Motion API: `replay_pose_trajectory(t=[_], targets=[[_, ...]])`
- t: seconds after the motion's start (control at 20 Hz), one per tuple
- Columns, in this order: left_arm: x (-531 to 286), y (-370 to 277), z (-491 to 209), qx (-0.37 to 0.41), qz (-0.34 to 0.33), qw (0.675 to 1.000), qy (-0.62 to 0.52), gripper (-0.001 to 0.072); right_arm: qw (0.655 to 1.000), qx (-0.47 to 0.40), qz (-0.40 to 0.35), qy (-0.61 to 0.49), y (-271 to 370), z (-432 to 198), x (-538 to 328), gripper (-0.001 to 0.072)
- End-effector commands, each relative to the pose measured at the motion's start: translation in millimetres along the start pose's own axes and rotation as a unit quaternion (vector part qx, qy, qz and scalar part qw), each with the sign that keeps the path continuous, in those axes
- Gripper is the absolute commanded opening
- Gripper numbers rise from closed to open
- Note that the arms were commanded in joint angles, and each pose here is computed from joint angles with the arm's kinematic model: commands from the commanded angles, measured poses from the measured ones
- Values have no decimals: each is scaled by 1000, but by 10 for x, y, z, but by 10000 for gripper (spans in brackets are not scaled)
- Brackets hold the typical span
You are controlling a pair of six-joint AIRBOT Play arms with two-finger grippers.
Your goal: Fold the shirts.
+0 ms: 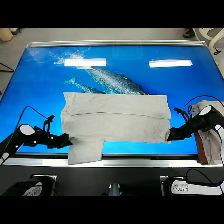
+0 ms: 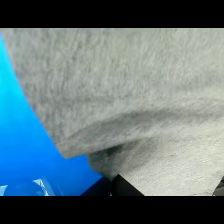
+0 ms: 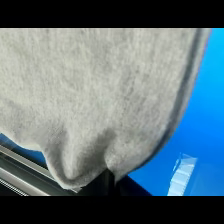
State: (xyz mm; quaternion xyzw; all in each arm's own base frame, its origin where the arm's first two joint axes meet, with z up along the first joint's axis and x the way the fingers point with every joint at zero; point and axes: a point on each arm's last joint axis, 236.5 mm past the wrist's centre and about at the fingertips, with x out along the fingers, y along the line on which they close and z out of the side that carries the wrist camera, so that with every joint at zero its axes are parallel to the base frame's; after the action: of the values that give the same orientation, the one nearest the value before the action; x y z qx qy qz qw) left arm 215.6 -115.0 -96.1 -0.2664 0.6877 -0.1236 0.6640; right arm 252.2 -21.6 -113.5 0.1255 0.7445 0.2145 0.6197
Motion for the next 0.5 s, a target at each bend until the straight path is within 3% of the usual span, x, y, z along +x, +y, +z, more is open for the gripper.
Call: replay_pose_trajectory(t=[0.0, 0.3, 0.45], targets=[[-180, -158, 249, 32, -7, 999, -38, 30, 1000, -15, 11, -15, 69, 84, -80, 22], [-1106, -794, 1132, 116, -18, 974, -195, 27, 984, -63, -56, -154, 67, 876, -965, 17], [-1481, -963, 1629, 98, -22, 954, -284, 26, 958, -113, -126, -231, 165, 1433, -1306, 17]])
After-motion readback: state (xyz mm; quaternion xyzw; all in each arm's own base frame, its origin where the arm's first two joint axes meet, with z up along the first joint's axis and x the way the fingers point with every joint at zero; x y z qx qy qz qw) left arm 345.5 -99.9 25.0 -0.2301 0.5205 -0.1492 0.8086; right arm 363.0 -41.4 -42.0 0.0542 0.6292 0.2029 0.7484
